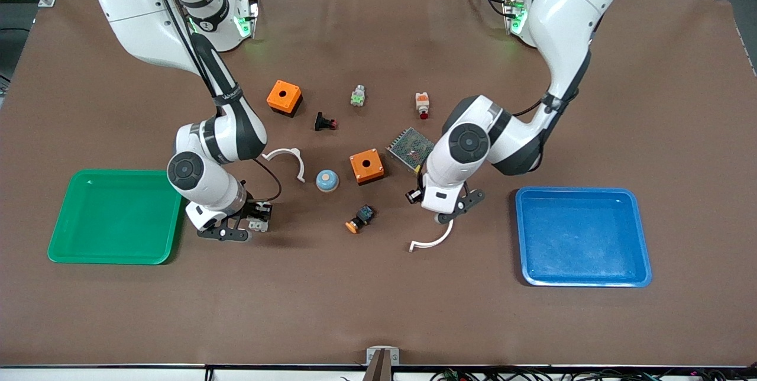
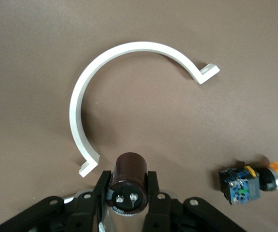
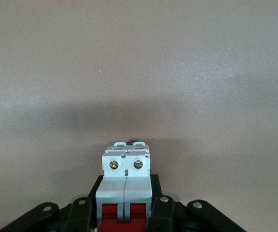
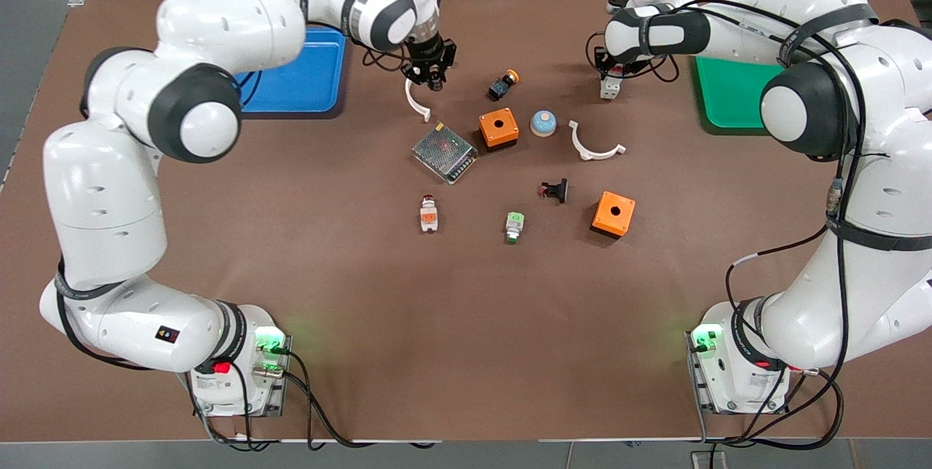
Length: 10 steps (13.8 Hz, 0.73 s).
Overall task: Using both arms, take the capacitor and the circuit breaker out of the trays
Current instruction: 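Lower the breaker with the right gripper while the left gripper lowers the capacitor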
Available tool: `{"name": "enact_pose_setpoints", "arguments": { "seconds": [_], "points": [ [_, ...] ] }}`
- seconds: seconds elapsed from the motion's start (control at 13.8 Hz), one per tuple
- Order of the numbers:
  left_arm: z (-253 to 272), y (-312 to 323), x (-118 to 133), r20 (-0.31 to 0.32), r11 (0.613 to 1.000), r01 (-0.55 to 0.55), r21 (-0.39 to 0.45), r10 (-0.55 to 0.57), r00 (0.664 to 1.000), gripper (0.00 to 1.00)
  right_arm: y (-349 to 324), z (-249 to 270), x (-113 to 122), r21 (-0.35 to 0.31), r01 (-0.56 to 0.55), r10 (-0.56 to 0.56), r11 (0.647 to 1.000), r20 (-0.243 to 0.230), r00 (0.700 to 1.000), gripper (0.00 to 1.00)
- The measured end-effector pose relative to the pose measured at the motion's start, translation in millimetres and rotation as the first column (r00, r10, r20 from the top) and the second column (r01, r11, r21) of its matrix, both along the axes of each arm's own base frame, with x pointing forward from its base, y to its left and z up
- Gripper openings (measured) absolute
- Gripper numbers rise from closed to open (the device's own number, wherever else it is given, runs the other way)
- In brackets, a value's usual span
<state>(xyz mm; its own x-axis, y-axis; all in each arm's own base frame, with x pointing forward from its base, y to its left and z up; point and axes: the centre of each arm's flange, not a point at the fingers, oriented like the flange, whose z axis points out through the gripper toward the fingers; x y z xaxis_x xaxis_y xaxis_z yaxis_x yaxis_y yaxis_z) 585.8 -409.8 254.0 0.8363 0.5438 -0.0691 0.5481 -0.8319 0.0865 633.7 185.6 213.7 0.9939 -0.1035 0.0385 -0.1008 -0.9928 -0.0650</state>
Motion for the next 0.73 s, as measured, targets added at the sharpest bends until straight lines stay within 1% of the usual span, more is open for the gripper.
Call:
{"name": "enact_pose_setpoints", "arguments": {
  "seconds": [0.15,0.22,0.29,0.44,0.51,0.58,0.65,0.73],
  "points": [
    [-17,-17,-6,0.039,1.000,-0.027,0.016,0.027,0.999,0.34,0,-1,0,-0.001,0.002,-0.002,1.000,0.000,1.000,0.40],
    [-26,-24,-9,0.051,0.999,-0.035,0.014,0.035,0.998,0.34,-2,0,1,-0.002,0.005,-0.005,1.000,0.000,1.000,0.45],
    [-35,-28,-11,0.055,0.999,-0.039,0.011,0.038,0.998,0.34,-2,0,1,-0.002,0.006,-0.006,1.000,0.001,1.000,0.56],
    [-50,-29,-12,0.049,0.999,-0.040,0.012,0.040,0.998,0.34,-3,1,2,-0.003,0.008,-0.008,1.000,0.005,1.000,0.74],
    [-53,-27,-11,0.047,0.999,-0.043,0.013,0.042,0.998,0.35,-4,4,5,-0.003,0.009,-0.009,1.000,0.006,1.000,0.85],
    [-55,-26,-10,0.047,0.999,-0.044,0.015,0.044,0.998,0.40,-6,9,8,-0.006,0.010,-0.010,1.000,-0.004,1.000,0.93],
    [-53,-26,-8,0.050,0.999,-0.046,0.014,0.045,0.998,0.50,-9,18,12,-0.014,0.006,-0.006,1.000,-0.029,1.000,1.00],
    [-50,-26,-6,0.058,0.999,-0.045,0.013,0.044,0.997,0.59,-11,31,17,-0.024,-0.005,0.004,1.000,-0.064,0.998,1.00]
  ]
}}
